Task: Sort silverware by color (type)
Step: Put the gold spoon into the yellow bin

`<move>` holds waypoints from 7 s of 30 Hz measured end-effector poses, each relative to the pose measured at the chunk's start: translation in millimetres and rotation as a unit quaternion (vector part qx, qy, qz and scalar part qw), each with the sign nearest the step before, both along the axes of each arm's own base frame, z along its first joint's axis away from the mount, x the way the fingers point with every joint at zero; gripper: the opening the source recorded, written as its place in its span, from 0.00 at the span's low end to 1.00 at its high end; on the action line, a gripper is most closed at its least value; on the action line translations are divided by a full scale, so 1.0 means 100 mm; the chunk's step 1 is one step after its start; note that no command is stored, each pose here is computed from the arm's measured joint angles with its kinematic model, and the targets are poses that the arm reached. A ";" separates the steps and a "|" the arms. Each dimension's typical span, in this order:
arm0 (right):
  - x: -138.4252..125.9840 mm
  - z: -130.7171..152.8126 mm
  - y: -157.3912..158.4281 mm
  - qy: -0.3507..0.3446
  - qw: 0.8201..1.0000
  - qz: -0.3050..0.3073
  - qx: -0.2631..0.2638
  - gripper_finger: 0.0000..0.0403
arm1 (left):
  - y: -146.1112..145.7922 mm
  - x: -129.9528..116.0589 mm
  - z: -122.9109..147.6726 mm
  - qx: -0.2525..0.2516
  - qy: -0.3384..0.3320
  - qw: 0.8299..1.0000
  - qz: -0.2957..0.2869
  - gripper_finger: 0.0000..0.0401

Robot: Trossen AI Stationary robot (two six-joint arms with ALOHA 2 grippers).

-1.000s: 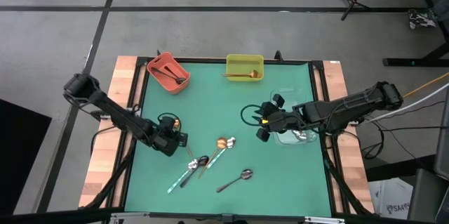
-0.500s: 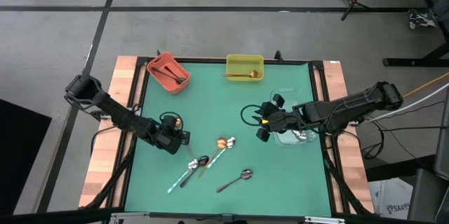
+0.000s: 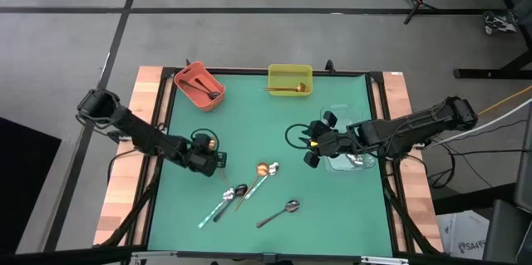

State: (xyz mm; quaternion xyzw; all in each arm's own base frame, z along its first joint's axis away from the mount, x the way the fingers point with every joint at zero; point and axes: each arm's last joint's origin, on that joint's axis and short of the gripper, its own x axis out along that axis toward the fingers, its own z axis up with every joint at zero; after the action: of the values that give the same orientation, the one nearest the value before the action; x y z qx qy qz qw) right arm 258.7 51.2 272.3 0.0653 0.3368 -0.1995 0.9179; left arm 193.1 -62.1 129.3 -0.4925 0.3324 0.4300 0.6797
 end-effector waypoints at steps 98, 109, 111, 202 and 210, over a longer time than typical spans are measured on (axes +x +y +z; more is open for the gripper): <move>1.14 -0.77 -0.03 -0.020 0.828 0.376 -0.415 0.23 | 0.52 0.66 0.42 -0.015 -0.292 0.937 -0.192 0.02; 1.15 -0.74 -0.02 -0.024 0.810 0.382 -0.443 0.23 | 0.50 0.69 0.49 -0.062 -0.336 0.920 -0.192 0.02; 1.15 -0.74 -0.02 -0.021 0.806 0.385 -0.448 0.23 | 0.50 0.69 0.50 -0.069 -0.344 0.917 -0.191 0.02; 1.15 -0.75 -0.01 -0.015 0.774 0.417 -0.476 0.02 | 0.48 0.72 0.59 -0.135 -0.390 0.895 -0.168 0.10; 1.14 -0.76 -0.01 -0.007 0.774 0.422 -0.473 0.01 | 0.49 0.73 0.59 -0.120 -0.391 0.900 -0.152 0.11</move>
State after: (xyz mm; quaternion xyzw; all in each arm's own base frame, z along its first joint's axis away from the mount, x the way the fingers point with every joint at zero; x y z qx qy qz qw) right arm 372.8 50.1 195.8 -0.5242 0.1875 0.0740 0.8274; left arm 265.7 -13.0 187.9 -0.6423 0.1602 0.0511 0.7478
